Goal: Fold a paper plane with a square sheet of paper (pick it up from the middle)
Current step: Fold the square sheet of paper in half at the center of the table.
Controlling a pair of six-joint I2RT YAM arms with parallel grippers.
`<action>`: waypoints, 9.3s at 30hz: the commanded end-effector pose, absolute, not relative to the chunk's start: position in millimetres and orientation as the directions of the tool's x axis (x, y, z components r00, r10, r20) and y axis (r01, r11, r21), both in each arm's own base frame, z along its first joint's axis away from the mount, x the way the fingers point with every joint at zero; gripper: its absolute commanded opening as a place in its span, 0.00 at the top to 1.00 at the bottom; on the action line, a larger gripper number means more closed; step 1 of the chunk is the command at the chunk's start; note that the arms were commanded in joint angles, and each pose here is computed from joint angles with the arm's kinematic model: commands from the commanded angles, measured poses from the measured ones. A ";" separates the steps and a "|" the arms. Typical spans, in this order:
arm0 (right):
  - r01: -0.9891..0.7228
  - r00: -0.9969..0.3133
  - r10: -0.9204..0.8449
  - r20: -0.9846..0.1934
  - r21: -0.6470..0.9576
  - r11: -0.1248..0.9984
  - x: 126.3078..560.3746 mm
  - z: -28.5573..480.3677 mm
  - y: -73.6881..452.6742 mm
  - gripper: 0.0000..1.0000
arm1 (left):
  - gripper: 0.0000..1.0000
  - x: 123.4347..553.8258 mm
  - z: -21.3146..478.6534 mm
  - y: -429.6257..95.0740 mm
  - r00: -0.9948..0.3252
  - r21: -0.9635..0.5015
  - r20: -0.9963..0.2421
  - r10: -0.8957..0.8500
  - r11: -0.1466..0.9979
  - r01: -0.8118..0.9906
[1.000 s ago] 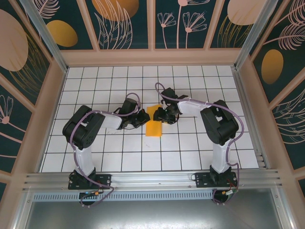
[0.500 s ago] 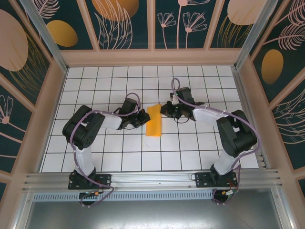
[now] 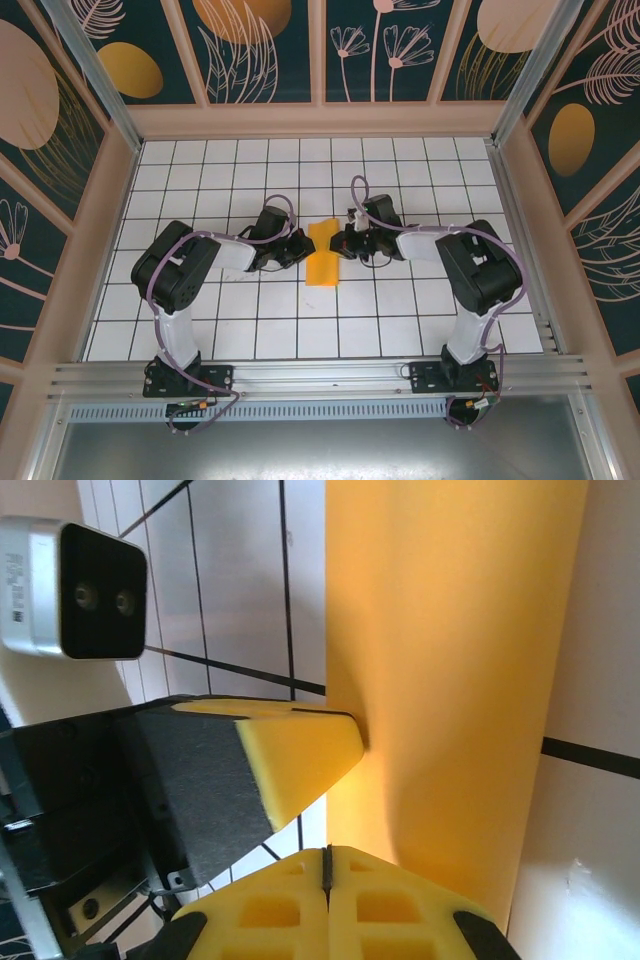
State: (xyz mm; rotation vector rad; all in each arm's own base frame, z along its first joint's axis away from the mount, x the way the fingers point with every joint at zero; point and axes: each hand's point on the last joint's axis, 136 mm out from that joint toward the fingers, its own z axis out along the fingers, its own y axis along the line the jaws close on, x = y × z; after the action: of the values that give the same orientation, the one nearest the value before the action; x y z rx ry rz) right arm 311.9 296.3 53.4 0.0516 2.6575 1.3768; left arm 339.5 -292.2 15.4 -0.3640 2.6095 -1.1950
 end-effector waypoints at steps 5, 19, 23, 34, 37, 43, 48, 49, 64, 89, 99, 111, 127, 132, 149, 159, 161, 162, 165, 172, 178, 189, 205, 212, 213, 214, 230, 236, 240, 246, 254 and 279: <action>-0.019 -0.995 0.070 -0.077 0.797 0.604 295.3 23.9 288.3 1.00 | 1.00 325.4 -19.4 -277.1 -0.942 -0.698 -0.085 -0.325 0.694 -0.176; -0.027 -0.993 0.074 -0.090 0.797 0.603 287.7 17.2 278.0 1.00 | 1.00 322.7 -24.6 -274.7 -0.941 -0.693 -0.078 -0.330 0.696 -0.187; -0.079 -0.986 0.076 -0.145 0.829 0.554 295.5 48.8 285.6 1.00 | 1.00 321.2 -25.5 -273.7 -0.940 -0.694 -0.077 -0.332 0.695 -0.189; -0.078 -0.991 0.050 -0.125 0.835 0.545 278.3 45.9 289.2 1.00 | 1.00 320.9 -26.9 -274.9 -0.940 -0.699 -0.073 -0.332 0.690 -0.189; -0.065 -0.995 0.025 -0.097 0.818 0.572 268.7 32.8 290.1 1.00 | 1.00 321.0 -27.1 -274.4 -0.941 -0.698 -0.073 -0.332 0.691 -0.190; -0.014 -0.998 0.033 -0.048 0.755 0.656 258.7 0.3 275.2 1.00 | 1.00 320.2 -28.7 -274.0 -0.941 -0.696 -0.069 -0.332 0.692 -0.193; -0.010 -0.998 0.044 -0.052 0.752 0.659 257.2 -0.1 272.2 1.00 | 1.00 320.3 -29.4 -273.7 -0.940 -0.694 -0.070 -0.333 0.694 -0.194; -0.015 -0.997 0.045 -0.058 0.761 0.649 258.9 4.0 274.2 1.00 | 1.00 320.0 -29.5 -273.8 -0.941 -0.694 -0.068 -0.332 0.693 -0.194; -0.050 -0.998 0.013 -0.069 0.824 0.565 242.6 25.4 282.4 1.00 | 1.00 319.9 -30.2 -274.0 -0.942 -0.691 -0.068 -0.328 0.696 -0.192; -0.038 -0.999 -0.029 -0.024 0.719 0.694 222.6 0.4 279.0 1.00 | 1.00 319.5 -30.5 -273.8 -0.944 -0.688 -0.066 -0.323 0.700 -0.191; -0.115 -0.986 0.023 -0.166 0.768 0.630 263.9 55.7 286.5 1.00 | 1.00 318.7 -31.2 -273.5 -0.946 -0.683 -0.067 -0.316 0.706 -0.187; -0.125 -0.974 0.083 -0.211 0.805 0.579 334.3 64.6 290.8 1.00 | 1.00 318.2 -31.5 -273.9 -0.947 -0.684 -0.067 -0.313 0.705 -0.185; 0.002 -0.992 0.097 -0.086 0.741 0.671 309.1 -8.4 269.1 1.00 | 1.00 316.8 -33.2 -272.6 -0.948 -0.678 -0.066 -0.312 0.711 -0.187; -0.063 -0.985 0.083 -0.149 0.768 0.637 324.6 27.5 278.1 1.00 | 1.00 316.8 -33.8 -271.9 -0.948 -0.675 -0.065 -0.312 0.713 -0.189; -0.046 -0.982 0.103 -0.156 0.738 0.673 355.4 15.3 273.9 1.00 | 1.00 316.2 -33.3 -272.1 -0.949 -0.676 -0.069 -0.308 0.714 -0.183; -0.068 -0.976 0.115 -0.185 0.759 0.648 367.9 43.5 275.5 1.00 | 1.00 316.0 -34.0 -271.4 -0.949 -0.673 -0.068 -0.308 0.716 -0.185; -0.078 -0.971 0.130 -0.202 0.777 0.625 376.1 56.8 274.3 1.00 | 1.00 315.6 -33.8 -271.9 -0.949 -0.674 -0.067 -0.307 0.716 -0.184; -0.081 -0.969 0.135 -0.207 0.784 0.616 379.7 60.5 273.8 1.00 | 1.00 316.3 -33.4 -271.4 -0.949 -0.674 -0.068 -0.309 0.715 -0.185; -0.073 -0.968 0.145 -0.203 0.787 0.612 388.0 59.9 271.9 1.00 | 1.00 316.1 -32.9 -272.0 -0.949 -0.675 -0.069 -0.307 0.715 -0.182; -0.049 -0.978 0.135 -0.160 0.803 0.595 385.7 45.2 277.7 0.99 | 1.00 316.3 -32.2 -271.3 -0.949 -0.675 -0.071 -0.308 0.716 -0.181; -0.021 -0.980 0.140 -0.139 0.779 0.627 380.0 25.6 271.0 0.99 | 1.00 316.1 -32.2 -271.7 -0.949 -0.676 -0.069 -0.307 0.715 -0.182; 0.020 -0.982 0.149 -0.112 0.734 0.678 379.7 20.5 266.2 0.99 | 1.00 315.6 -31.9 -270.9 -0.950 -0.672 -0.072 -0.305 0.718 -0.180; 0.034 -0.977 0.184 -0.112 0.764 0.644 406.4 28.9 267.2 0.98 | 1.00 315.7 -32.0 -271.2 -0.950 -0.674 -0.071 -0.305 0.717 -0.180; 0.126 -0.977 0.212 -0.030 0.722 0.681 398.2 1.2 257.7 0.98 | 1.00 315.4 -31.6 -271.3 -0.949 -0.674 -0.072 -0.305 0.717 -0.180; 0.115 -0.977 0.211 -0.040 0.732 0.672 400.0 9.2 259.5 0.98 | 1.00 315.1 -32.6 -270.8 -0.949 -0.672 -0.070 -0.306 0.718 -0.182; 0.103 -0.976 0.211 -0.053 0.739 0.666 402.7 16.8 260.6 0.98 | 1.00 315.6 -32.4 -270.8 -0.949 -0.673 -0.071 -0.307 0.717 -0.182; 0.125 -0.974 0.224 -0.020 0.782 0.611 409.5 27.7 265.4 0.98 | 1.00 315.6 -31.7 -271.0 -0.949 -0.674 -0.071 -0.306 0.716 -0.180; 0.199 -0.965 0.263 0.018 0.703 0.682 402.5 -6.5 250.8 0.98 | 1.00 315.5 -30.6 -271.9 -0.950 -0.676 -0.070 -0.305 0.715 -0.179; 0.185 -0.968 0.248 0.019 0.723 0.666 404.8 -0.8 254.9 0.98 | 1.00 315.2 -31.0 -270.7 -0.949 -0.672 -0.072 -0.306 0.718 -0.181; 0.067 -0.963 0.242 -0.122 0.760 0.647 419.8 61.7 257.7 0.96 | 1.00 315.9 -29.2 -270.6 -0.949 -0.675 -0.074 -0.306 0.716 -0.179; 0.016 -0.964 0.220 -0.147 0.798 0.602 367.2 86.5 264.2 0.97 | 1.00 316.5 -25.3 -273.6 -0.951 -0.683 -0.077 -0.299 0.710 -0.168; 0.096 -0.994 0.108 0.024 0.686 0.721 223.9 4.0 265.8 0.98 | 1.00 320.7 -16.8 -277.2 -0.951 -0.697 -0.086 -0.298 0.700 -0.157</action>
State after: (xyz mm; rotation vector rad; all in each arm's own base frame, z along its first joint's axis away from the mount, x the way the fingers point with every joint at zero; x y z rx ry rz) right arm 229.1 276.9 19.6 0.1576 2.8492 1.2545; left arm 339.5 -293.1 15.6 -0.3268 2.5874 -1.2215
